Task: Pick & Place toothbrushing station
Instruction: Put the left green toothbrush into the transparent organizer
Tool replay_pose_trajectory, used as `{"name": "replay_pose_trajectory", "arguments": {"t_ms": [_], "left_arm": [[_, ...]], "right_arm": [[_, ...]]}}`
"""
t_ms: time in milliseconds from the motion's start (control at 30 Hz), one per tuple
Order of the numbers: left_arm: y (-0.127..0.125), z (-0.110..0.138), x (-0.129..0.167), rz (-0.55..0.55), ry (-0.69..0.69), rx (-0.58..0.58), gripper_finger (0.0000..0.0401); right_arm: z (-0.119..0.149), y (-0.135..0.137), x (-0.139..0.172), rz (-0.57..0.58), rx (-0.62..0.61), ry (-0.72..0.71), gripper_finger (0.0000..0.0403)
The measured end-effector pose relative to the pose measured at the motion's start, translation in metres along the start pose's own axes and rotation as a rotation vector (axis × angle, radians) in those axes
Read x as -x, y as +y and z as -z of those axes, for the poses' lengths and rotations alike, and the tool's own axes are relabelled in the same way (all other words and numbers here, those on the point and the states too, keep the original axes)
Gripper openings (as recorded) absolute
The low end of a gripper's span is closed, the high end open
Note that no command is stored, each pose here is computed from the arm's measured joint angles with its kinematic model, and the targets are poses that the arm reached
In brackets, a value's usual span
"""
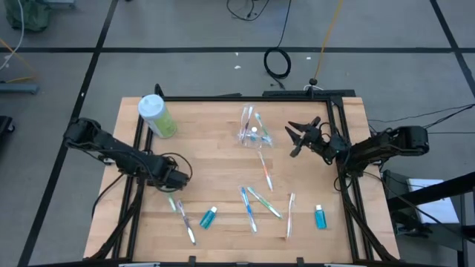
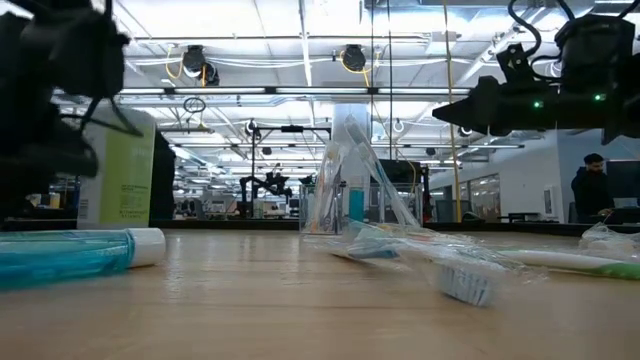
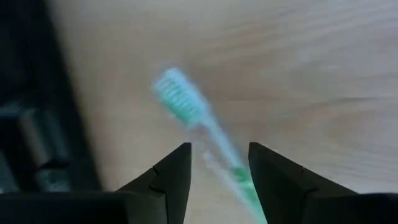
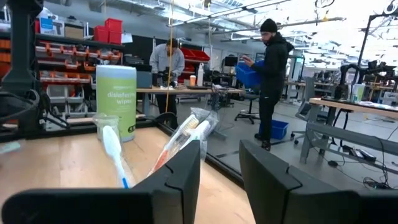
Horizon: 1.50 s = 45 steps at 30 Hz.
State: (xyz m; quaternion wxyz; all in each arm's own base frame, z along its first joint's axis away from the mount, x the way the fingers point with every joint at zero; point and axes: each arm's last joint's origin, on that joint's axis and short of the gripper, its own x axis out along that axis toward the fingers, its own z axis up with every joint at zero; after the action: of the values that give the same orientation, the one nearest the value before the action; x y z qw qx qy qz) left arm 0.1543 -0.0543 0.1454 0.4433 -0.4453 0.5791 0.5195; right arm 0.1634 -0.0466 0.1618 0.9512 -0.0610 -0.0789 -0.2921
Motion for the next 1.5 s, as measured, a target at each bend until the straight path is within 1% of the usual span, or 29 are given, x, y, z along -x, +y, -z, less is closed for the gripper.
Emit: {"name": "replay_pose_trajectory", "arguments": {"t_ms": [33, 133, 200, 300, 433, 600, 700, 800, 1000, 1100, 1167, 1233, 1333, 1367, 1400, 1500], "left_arm": [[0.003, -0.001, -0.005, -0.014, 0.012, 0.013, 0.0163], [0.006, -0.003, -0.018, -0.004, 0.049, 0.015, 0.0163], [0.007, -0.004, -0.021, 0.012, 0.051, -0.013, 0.0163], [0.006, -0.008, -0.020, 0.017, 0.020, -0.079, 0.0163], [-0.001, -0.010, -0.013, 0.041, -0.029, -0.226, 0.0163], [-0.005, -0.010, -0.011, 0.074, -0.085, -0.302, 0.0163], [-0.007, -0.012, -0.010, 0.094, -0.123, -0.322, 0.0156], [-0.009, -0.014, -0.010, 0.110, -0.133, -0.366, 0.0129], [-0.014, -0.019, -0.008, 0.143, -0.159, -0.391, 0.0053], [-0.018, -0.020, -0.005, 0.169, -0.188, -0.436, 0.0018], [-0.027, -0.021, 0.006, 0.201, -0.265, -0.463, 0.0008], [-0.035, -0.021, 0.023, 0.249, -0.341, -0.479, 0.0013], [-0.046, -0.019, 0.044, 0.297, -0.444, -0.549, 0.0023], [-0.051, -0.018, 0.055, 0.331, -0.500, -0.568, 0.0024], [-0.058, -0.017, 0.067, 0.390, -0.572, -0.579, 0.0024], [-0.075, -0.017, 0.097, 0.514, -0.836, -0.574, 0.0018]], "right_arm": [[0.000, 0.000, 0.000, 0.000, 0.001, 0.003, 0.0105], [0.000, 0.000, 0.000, 0.000, 0.000, 0.002, 0.0105], [0.000, 0.000, 0.000, 0.000, 0.000, 0.000, 0.0105], [0.000, 0.000, 0.000, 0.000, -0.001, 0.000, 0.0105], [0.000, 0.000, 0.000, -0.001, -0.001, -0.001, 0.0105], [0.000, 0.000, 0.000, -0.001, -0.028, -0.001, 0.0105], [0.000, 0.000, 0.000, -0.001, -0.030, 0.000, 0.0105], [0.000, 0.000, 0.000, -0.002, -0.030, 0.003, 0.0105], [0.001, 0.000, 0.000, -0.003, -0.076, 0.010, 0.0105], [0.002, 0.000, 0.000, -0.003, -0.087, 0.016, 0.0105], [0.003, 0.001, 0.000, -0.005, -0.110, 0.031, 0.0105], [0.005, 0.001, 0.000, -0.006, -0.118, 0.045, 0.0105], [0.007, 0.001, 0.000, -0.008, -0.125, 0.070, 0.0105], [0.008, 0.001, 0.000, -0.009, -0.135, 0.075, 0.0105], [0.008, 0.002, 0.000, -0.009, -0.142, 0.084, 0.0105], [0.010, 0.002, 0.001, -0.010, -0.179, 0.099, 0.0105]]}}
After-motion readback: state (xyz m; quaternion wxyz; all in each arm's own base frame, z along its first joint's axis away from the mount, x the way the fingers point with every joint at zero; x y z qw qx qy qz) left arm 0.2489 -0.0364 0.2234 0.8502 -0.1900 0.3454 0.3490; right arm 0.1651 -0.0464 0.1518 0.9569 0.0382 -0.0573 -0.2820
